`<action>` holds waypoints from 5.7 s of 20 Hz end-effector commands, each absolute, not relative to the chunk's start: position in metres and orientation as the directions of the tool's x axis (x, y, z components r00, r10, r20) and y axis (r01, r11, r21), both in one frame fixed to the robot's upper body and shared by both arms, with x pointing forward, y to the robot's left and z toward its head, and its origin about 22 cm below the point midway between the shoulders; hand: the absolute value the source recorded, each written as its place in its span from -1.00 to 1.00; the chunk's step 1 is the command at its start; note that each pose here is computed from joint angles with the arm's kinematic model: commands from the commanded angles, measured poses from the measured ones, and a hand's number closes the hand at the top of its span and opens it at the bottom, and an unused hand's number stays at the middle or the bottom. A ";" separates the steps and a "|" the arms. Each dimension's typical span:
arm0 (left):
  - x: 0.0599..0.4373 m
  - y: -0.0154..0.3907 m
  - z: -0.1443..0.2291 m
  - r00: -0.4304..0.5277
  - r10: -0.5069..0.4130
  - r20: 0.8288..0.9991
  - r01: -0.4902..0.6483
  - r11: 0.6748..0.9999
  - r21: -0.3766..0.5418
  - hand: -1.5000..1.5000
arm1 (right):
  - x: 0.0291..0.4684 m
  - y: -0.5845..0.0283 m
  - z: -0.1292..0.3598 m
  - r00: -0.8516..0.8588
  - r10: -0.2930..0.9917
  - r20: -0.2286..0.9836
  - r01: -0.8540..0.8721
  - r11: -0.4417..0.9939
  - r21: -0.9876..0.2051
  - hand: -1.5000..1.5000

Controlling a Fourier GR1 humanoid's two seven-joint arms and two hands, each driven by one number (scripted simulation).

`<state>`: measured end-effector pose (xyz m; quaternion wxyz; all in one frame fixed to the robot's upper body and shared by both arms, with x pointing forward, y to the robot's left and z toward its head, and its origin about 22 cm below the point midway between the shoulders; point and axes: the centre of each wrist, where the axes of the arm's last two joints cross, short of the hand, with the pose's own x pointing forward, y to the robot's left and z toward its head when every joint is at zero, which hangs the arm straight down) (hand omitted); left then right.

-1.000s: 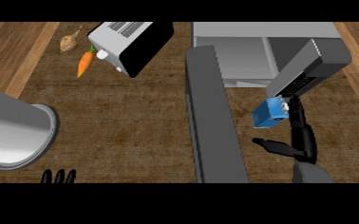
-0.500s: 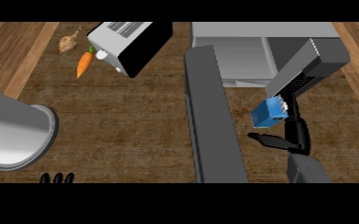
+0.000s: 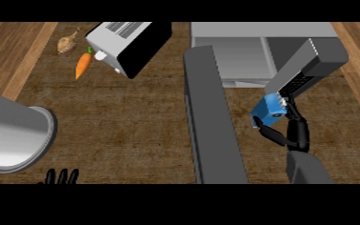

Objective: Pick up the milk, place it into the microwave and close the microwave

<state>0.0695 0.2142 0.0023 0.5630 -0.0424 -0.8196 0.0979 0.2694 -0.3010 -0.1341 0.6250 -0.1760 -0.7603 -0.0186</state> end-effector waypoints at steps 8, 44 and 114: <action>0.064 0.200 -0.003 -0.362 0.202 0.910 -0.032 0.973 -0.229 -1.00 | 0.296 -0.294 -0.125 -0.223 0.267 0.937 0.351 0.919 -0.179 1.00; 0.059 0.213 0.015 -0.375 0.205 0.904 -0.065 0.967 -0.247 -1.00 | 0.245 -0.270 -0.082 -0.407 -0.091 0.909 -0.042 0.996 0.081 1.00; 0.052 0.254 -0.017 -0.317 0.226 0.921 0.035 0.973 -0.227 -1.00 | 0.426 -0.233 0.011 -0.253 0.691 0.677 0.596 0.663 -0.454 1.00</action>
